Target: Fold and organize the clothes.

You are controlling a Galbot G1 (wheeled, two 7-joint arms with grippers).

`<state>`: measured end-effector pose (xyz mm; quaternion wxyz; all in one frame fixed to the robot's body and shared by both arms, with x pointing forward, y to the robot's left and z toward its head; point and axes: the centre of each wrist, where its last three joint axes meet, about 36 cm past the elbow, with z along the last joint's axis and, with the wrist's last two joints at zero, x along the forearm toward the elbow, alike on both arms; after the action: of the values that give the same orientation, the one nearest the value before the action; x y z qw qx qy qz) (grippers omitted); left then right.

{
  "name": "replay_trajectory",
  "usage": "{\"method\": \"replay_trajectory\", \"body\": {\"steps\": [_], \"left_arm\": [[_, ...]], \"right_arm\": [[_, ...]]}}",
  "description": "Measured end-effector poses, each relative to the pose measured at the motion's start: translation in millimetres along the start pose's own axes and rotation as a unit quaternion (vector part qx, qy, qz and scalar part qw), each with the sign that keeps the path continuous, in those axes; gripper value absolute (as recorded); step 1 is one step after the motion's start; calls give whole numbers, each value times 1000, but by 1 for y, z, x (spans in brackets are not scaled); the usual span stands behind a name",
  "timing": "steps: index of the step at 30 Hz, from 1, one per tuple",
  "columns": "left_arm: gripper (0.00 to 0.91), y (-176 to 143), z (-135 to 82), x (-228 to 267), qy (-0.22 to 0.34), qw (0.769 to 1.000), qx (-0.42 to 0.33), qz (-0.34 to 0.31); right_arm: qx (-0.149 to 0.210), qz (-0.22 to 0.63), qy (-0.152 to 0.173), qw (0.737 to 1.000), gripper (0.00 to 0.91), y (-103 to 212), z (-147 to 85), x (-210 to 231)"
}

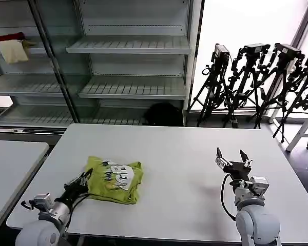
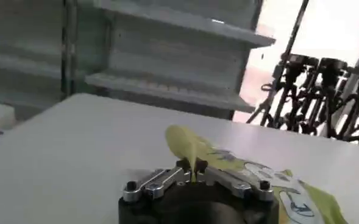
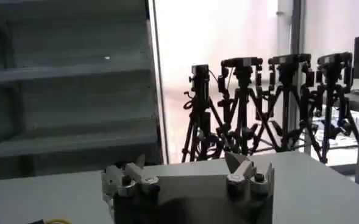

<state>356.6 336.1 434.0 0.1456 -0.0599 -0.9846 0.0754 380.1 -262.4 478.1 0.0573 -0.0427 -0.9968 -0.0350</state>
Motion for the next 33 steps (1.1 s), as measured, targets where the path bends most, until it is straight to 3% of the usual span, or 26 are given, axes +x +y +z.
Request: {"method": "replay_trajectory", "body": {"steps": [6,14,19,24,28,33], "left_arm": [[0,41,-22,4,-18,994,-95,-49],[0,85,-74,18,-28,969,-222,-101],[0,97,-109,26,-32,952,-283,-112],[0,88,-129,33,-39,942,-317,-105],[0,68,-121,33,-36,936,-340,-87],[10,29,-73,15,-9,933,-355,-51]], "right_arm": [[-1,1,2,1000,907,-1,3,0],[-2,3,3,1000,907,-3,6,3],[-1,6,4,1000,907,-8,7,5],[-1,9,5,1000,907,-12,10,7],[0,13,10,1000,907,-16,14,8],[0,19,16,1000,907,-19,19,8]]}}
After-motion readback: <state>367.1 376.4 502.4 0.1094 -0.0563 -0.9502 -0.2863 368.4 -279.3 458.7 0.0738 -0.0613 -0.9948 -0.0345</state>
